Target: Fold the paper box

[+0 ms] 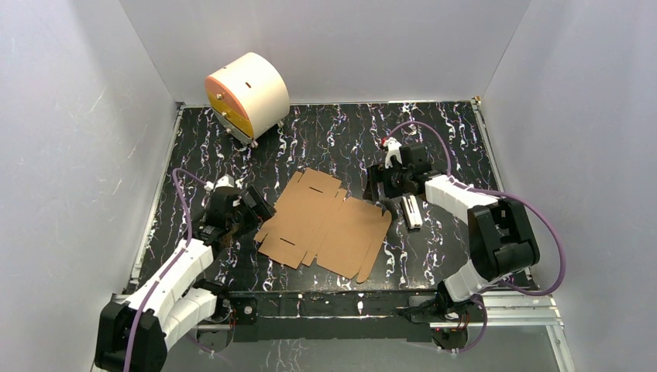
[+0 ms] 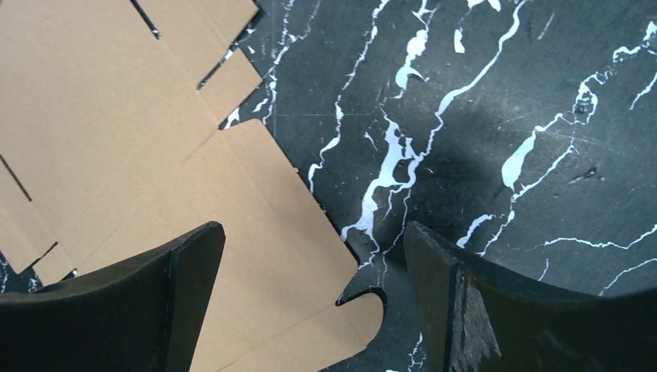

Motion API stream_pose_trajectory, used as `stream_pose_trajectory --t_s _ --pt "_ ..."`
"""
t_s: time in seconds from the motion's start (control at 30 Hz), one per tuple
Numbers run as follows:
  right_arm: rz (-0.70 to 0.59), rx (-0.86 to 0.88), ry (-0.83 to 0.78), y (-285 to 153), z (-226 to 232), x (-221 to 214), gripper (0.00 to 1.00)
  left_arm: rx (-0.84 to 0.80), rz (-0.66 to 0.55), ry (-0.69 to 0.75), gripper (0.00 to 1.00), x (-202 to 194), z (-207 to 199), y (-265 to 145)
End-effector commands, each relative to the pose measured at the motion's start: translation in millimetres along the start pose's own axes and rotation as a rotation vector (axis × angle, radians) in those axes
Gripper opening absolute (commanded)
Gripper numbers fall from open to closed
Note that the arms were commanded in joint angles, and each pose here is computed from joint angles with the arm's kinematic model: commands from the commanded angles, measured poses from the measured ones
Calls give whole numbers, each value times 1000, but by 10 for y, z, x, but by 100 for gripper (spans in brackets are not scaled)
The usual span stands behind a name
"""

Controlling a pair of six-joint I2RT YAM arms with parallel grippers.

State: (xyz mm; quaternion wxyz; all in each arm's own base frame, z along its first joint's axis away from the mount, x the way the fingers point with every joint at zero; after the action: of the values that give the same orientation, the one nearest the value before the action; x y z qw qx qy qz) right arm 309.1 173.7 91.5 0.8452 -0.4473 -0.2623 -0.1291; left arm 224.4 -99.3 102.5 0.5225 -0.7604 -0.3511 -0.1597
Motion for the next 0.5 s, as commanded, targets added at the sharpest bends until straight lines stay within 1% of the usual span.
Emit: stream_pose_trajectory --t_s 0.0,0.13,0.47 --pt "-12 -37 -22 45 -66 55 94 9 37 17 95 -13 -13 41" --pt "6 -64 -27 63 -80 -42 94 -47 64 28 96 -47 -92 47" --pt "-24 -113 -33 -116 -62 -13 95 -32 15 43 96 69 -96 -30"
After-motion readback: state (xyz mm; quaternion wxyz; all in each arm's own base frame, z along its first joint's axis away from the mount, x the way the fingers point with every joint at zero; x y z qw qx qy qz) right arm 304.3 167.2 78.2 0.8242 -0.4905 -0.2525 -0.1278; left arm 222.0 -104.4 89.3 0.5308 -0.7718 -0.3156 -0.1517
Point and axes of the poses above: each gripper's point midway between its finger pads, its own y axis out along the fingers, its own z axis along the line the jaws close on, x = y × z, the point moved 3 cm from there along -y, back along the fingers, and after that the axes turned 11 degrees about y, right-handed, at the moved point
